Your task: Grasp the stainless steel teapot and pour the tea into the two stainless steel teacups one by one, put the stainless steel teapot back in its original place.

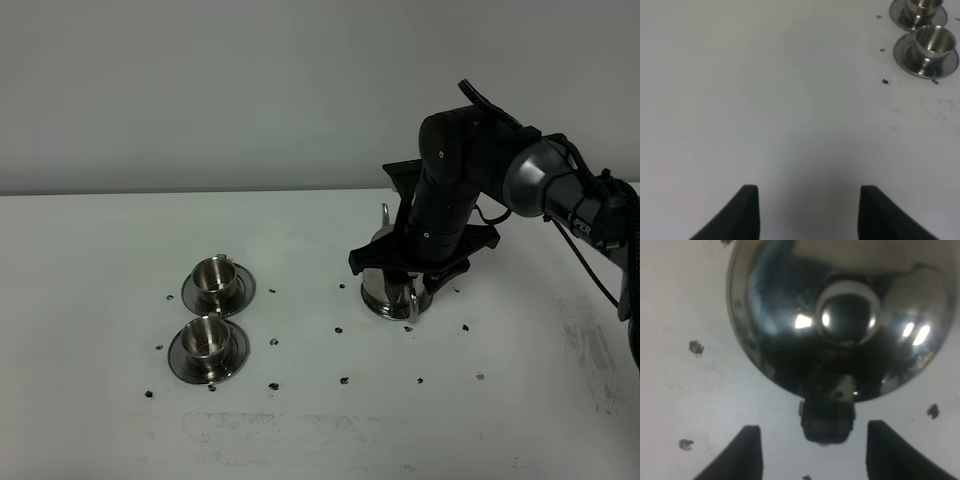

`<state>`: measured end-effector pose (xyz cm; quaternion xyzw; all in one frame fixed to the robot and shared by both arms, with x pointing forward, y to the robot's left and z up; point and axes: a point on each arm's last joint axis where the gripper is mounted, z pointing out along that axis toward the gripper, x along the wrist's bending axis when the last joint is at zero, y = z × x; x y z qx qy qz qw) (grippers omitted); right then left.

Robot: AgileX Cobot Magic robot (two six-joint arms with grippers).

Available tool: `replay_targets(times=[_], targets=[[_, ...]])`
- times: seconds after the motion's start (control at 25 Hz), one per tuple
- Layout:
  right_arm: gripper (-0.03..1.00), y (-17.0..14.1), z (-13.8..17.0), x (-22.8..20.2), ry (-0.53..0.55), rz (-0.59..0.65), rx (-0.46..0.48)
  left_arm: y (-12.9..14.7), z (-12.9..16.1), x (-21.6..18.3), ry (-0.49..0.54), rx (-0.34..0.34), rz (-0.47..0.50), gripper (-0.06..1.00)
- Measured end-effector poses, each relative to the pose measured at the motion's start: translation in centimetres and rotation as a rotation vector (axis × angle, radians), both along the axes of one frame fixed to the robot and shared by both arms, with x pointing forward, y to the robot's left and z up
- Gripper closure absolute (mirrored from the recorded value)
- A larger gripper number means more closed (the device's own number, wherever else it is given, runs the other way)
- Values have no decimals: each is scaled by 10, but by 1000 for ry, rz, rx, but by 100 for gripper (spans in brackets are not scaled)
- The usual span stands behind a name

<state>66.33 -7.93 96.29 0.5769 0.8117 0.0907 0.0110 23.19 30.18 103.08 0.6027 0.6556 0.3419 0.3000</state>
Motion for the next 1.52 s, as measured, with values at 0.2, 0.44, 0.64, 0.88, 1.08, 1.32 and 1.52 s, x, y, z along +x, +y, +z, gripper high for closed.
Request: replay_targets(times=[0.2, 0.44, 0.64, 0.88, 1.08, 1.32, 1.52], targets=[[52, 1, -4, 1, -3, 7, 4, 0, 0, 0, 0, 0, 0, 48], [52, 2, -15, 3, 10, 19, 1, 0, 0, 0, 0, 0, 0, 48], [52, 3, -15, 4, 4, 25, 2, 0, 0, 0, 0, 0, 0, 48], [52, 3, -15, 4, 1, 30, 3, 0, 0, 0, 0, 0, 0, 48], [52, 3, -15, 4, -2, 39, 3, 0, 0, 0, 0, 0, 0, 48], [52, 3, -15, 4, -3, 40, 1, 0, 0, 0, 0, 0, 0, 48], [52, 2, -14, 4, -7, 43, 1, 0, 0, 0, 0, 0, 0, 48]])
